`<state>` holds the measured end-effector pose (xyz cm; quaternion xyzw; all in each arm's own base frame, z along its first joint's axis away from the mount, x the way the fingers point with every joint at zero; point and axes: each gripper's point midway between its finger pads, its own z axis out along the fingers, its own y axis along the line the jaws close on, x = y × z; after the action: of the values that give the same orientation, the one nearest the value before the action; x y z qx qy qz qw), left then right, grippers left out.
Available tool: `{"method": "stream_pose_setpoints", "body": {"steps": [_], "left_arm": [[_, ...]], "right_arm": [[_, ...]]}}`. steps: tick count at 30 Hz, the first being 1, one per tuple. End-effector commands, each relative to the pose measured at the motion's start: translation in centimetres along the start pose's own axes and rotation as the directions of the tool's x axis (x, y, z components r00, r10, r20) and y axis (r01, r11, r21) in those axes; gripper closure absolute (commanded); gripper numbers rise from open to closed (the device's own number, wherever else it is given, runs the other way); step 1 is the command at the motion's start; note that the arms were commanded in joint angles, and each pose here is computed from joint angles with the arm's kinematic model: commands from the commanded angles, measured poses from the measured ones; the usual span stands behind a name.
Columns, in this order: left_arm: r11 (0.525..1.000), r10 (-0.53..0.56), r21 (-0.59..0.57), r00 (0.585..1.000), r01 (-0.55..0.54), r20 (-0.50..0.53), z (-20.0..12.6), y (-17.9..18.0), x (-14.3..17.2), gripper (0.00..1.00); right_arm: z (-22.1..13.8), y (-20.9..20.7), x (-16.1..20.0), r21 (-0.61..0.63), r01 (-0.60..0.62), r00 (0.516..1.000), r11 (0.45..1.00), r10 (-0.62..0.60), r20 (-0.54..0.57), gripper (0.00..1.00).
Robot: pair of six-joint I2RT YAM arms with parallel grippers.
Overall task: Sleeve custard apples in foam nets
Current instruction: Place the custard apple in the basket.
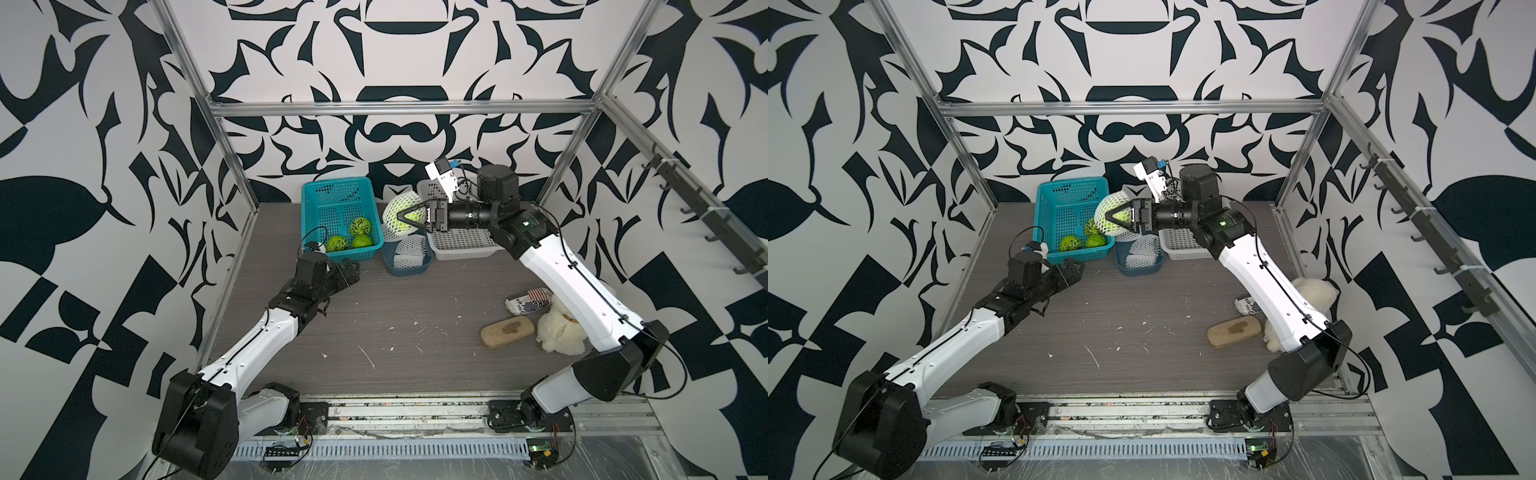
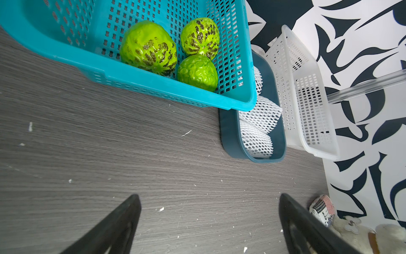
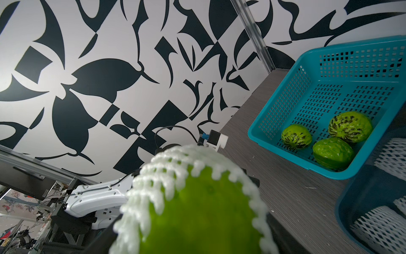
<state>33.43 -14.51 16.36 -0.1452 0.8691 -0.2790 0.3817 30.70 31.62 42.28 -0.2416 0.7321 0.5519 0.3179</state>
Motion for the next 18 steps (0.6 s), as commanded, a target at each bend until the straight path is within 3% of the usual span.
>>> {"method": "stream_pose_setpoints", "body": {"steps": [1, 10, 18], "left_arm": [[1.000, -0.006, 0.005, 1.000, 0.006, 0.005, 0.0, -0.1, -0.2, 0.00], [1.000, 0.001, 0.001, 1.000, -0.001, 0.009, 0.3, 0.0, -0.3, 0.00], [0.998, 0.060, -0.001, 0.996, -0.060, 0.065, 0.1, 0.1, -1.2, 0.00]], "right_arm": [[-0.7, 1.1, -0.8, -0.015, 0.057, 0.998, 0.998, -0.057, 0.032, 0.30], [-0.6, -1.4, -2.4, 0.053, 0.069, 0.996, 0.996, -0.072, 0.059, 0.30], [-1.4, -12.8, -7.3, 0.214, -0.037, 0.989, 0.976, 0.005, 0.148, 0.30]]}}
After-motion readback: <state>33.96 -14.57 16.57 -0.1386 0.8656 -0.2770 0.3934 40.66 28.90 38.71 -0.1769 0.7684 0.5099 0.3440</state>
